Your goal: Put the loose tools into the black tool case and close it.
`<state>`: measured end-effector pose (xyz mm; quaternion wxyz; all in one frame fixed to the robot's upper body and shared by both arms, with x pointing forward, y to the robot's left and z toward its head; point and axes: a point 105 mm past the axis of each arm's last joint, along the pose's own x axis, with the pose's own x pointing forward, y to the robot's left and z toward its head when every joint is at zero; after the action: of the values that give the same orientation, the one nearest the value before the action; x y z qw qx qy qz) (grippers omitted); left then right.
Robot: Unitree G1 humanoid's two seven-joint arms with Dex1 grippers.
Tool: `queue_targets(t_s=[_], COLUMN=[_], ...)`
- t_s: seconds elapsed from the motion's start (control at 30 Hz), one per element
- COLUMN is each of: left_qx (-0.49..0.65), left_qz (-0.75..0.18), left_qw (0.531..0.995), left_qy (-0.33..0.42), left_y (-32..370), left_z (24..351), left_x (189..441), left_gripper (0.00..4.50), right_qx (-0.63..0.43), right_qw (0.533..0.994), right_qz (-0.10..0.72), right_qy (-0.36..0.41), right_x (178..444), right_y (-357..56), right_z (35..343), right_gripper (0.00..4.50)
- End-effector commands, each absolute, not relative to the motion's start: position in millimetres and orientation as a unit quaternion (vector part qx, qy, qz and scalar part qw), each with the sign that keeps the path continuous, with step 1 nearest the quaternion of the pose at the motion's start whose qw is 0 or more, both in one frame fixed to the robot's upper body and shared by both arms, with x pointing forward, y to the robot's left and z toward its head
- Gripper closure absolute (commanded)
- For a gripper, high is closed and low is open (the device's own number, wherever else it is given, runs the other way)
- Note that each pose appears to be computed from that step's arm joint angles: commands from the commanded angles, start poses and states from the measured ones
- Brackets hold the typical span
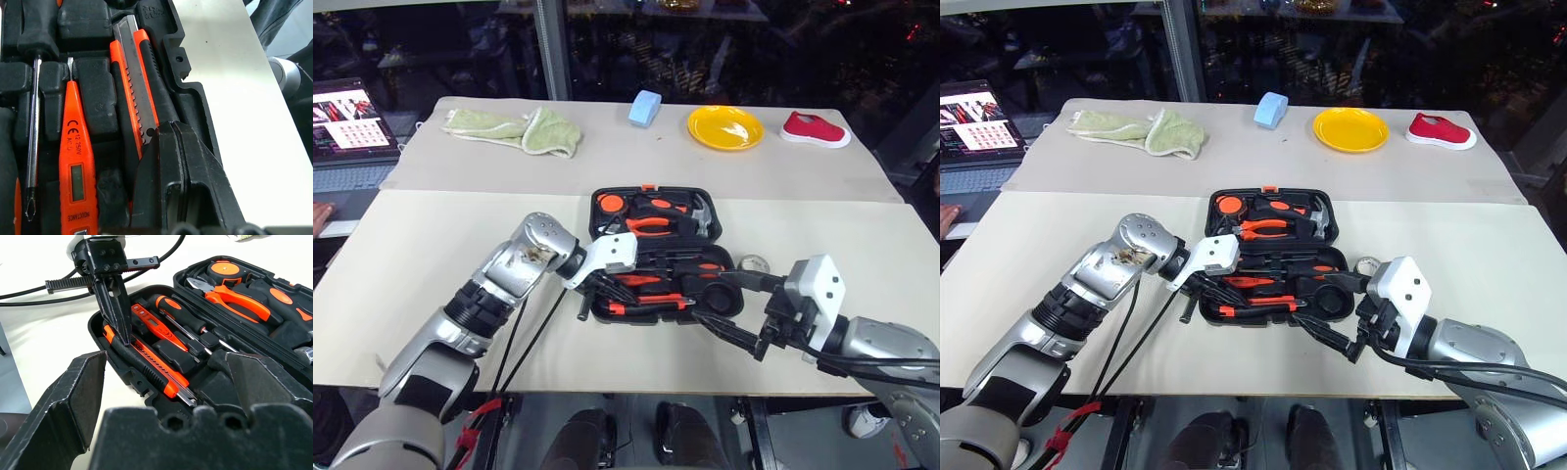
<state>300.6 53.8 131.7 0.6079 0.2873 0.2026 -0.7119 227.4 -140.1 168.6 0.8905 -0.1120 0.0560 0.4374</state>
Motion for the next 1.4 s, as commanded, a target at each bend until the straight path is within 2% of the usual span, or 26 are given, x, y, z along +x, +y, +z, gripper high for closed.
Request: queue_targets(t_s=[0.03, 0.33, 0.5, 0.7, 0.77, 0.83, 0.97, 1.1, 1.23, 1.27, 1.4], left_qx=[0.313, 0.388, 0.384, 0.329, 0.289, 0.239, 0.130, 0.067, 0.037, 0.037, 0.068], left_qz=[-0.715, -0.704, -0.702, -0.704, -0.711, -0.698, -0.675, -0.664, -0.647, -0.643, -0.625], left_qw=[0.593, 0.561, 0.568, 0.612, 0.632, 0.668, 0.720, 0.743, 0.760, 0.764, 0.775], left_qy=[0.197, 0.196, 0.193, 0.147, 0.105, 0.093, 0.093, 0.048, 0.036, 0.038, 0.057], left_y=[54, 58, 56, 50, 49, 55, 72, 90, 117, 124, 157], left_z=[128, 104, 103, 129, 146, 162, 186, 213, 233, 236, 243], left_x=[297, 300, 302, 308, 308, 314, 322, 318, 312, 311, 299], left_gripper=[4.46, 4.46, 4.46, 4.46, 4.46, 4.46, 3.41, 1.76, 0.24, 0.03, 0.03], right_qx=[-0.123, -0.122, -0.120, -0.118, -0.118, -0.108, -0.069, -0.075, -0.082, -0.084, -0.102], right_qw=[0.889, 0.890, 0.890, 0.896, 0.909, 0.926, 0.957, 0.965, 0.974, 0.975, 0.973], right_qz=[0.439, 0.438, 0.437, 0.426, 0.398, 0.357, 0.278, 0.238, 0.183, 0.173, 0.155], right_qy=[0.041, 0.038, 0.038, 0.043, 0.043, 0.049, 0.048, 0.078, 0.105, 0.109, 0.138], right_x=[224, 225, 225, 224, 229, 235, 238, 218, 193, 187, 160], right_y=[-138, -138, -138, -142, -151, -168, -204, -240, -287, -297, -331], right_z=[177, 178, 178, 174, 172, 166, 161, 153, 156, 159, 177], right_gripper=[0.00, 0.00, 0.00, 0.00, 0.00, 0.00, 0.00, 0.00, 0.00, 0.00, 0.00])
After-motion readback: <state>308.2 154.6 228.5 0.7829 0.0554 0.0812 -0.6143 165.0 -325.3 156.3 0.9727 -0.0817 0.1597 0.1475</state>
